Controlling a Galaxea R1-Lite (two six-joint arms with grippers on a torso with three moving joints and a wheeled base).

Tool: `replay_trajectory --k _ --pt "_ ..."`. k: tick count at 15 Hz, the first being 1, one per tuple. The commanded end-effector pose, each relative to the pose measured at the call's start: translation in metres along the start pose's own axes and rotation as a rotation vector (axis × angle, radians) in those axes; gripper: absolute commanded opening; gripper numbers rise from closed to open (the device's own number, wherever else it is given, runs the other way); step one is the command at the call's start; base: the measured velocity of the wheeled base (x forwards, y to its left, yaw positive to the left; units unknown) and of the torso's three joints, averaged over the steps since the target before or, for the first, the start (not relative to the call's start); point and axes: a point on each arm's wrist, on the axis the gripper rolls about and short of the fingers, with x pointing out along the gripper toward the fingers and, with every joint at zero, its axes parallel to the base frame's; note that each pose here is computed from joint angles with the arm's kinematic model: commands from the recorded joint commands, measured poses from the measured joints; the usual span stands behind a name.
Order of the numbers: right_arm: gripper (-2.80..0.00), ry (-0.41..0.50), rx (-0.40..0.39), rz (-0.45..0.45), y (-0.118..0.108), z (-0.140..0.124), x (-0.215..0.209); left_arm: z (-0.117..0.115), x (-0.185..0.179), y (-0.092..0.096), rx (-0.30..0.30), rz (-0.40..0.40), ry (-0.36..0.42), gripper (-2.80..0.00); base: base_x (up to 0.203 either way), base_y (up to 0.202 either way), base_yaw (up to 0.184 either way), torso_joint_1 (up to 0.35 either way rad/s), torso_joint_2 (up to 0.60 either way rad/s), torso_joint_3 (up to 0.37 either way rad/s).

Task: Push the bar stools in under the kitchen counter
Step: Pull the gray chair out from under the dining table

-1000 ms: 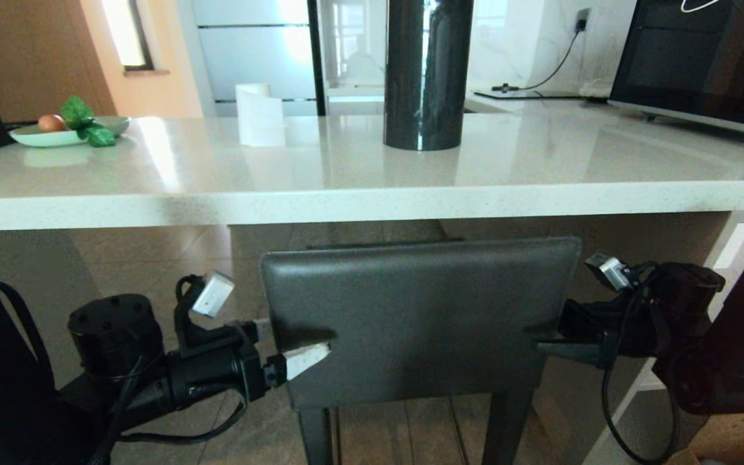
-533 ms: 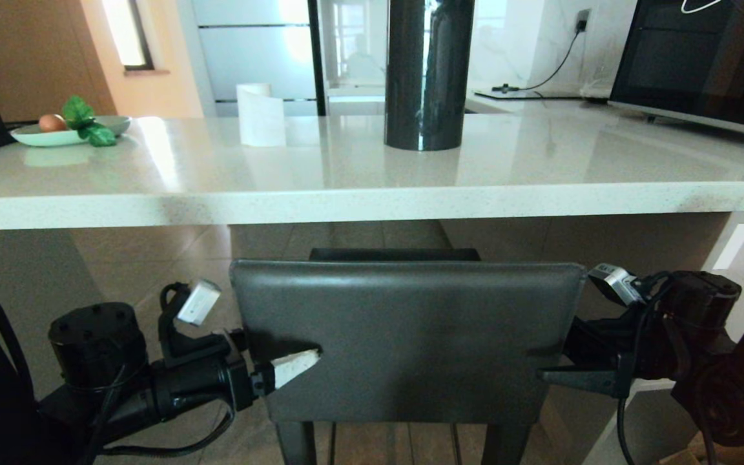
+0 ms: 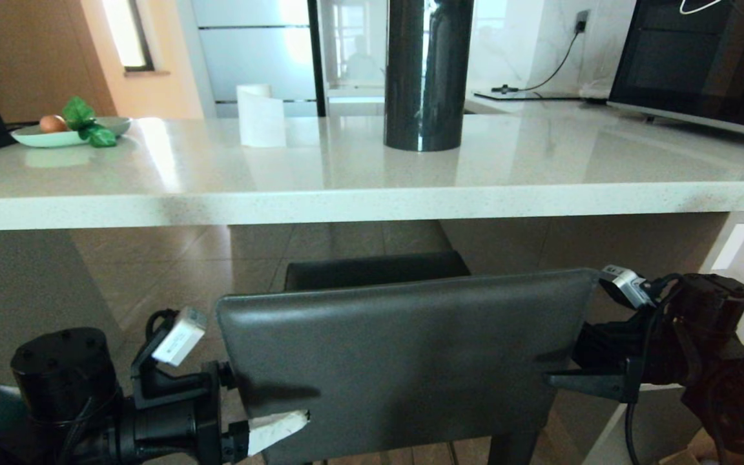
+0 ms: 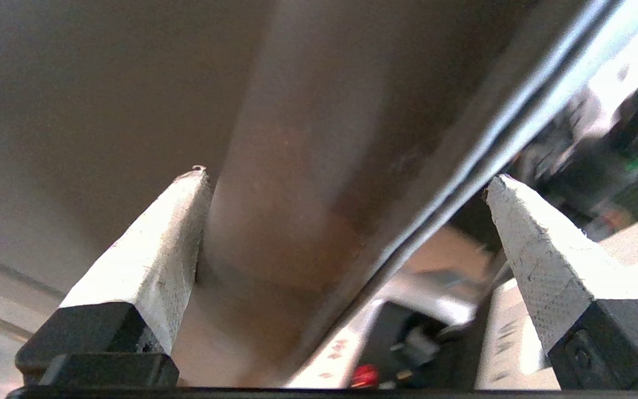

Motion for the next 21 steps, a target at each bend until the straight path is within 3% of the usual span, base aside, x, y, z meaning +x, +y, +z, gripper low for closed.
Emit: replay_trajectory --k 1,3,5,10,13,21 --pt "0.00 0.000 -0.003 0.003 0.001 0.000 0.000 -0.012 0.005 0.016 0.072 0.025 0.034 0.00 0.000 0.000 0.000 0.000 0.00 0.000" --pt "0.00 0.001 -0.001 0.003 0.000 -0.001 0.000 -0.017 0.009 0.030 0.120 0.048 0.048 0.00 0.000 0.000 0.000 0.000 0.00 0.000" --pt "0.00 0.001 0.002 0.003 0.000 -0.002 0.000 -0.013 0.010 0.034 0.125 0.057 0.035 0.00 0.000 0.000 0.000 0.000 0.00 0.000" --pt "0.00 0.025 0.027 0.057 -0.002 -0.010 0.017 -0.009 0.006 0.036 0.130 0.084 0.018 0.00 0.000 0.000 0.000 0.000 0.00 0.000" --pt "0.00 0.045 0.053 0.099 0.009 -0.015 0.028 -0.004 0.004 0.038 0.133 0.095 0.000 0.00 0.000 0.000 0.000 0.000 0.00 0.000" --pt "0.00 0.040 0.050 0.068 0.018 -0.017 0.026 -0.003 0.004 0.036 0.138 0.090 -0.004 0.00 0.000 0.000 0.000 0.000 0.00 0.000"
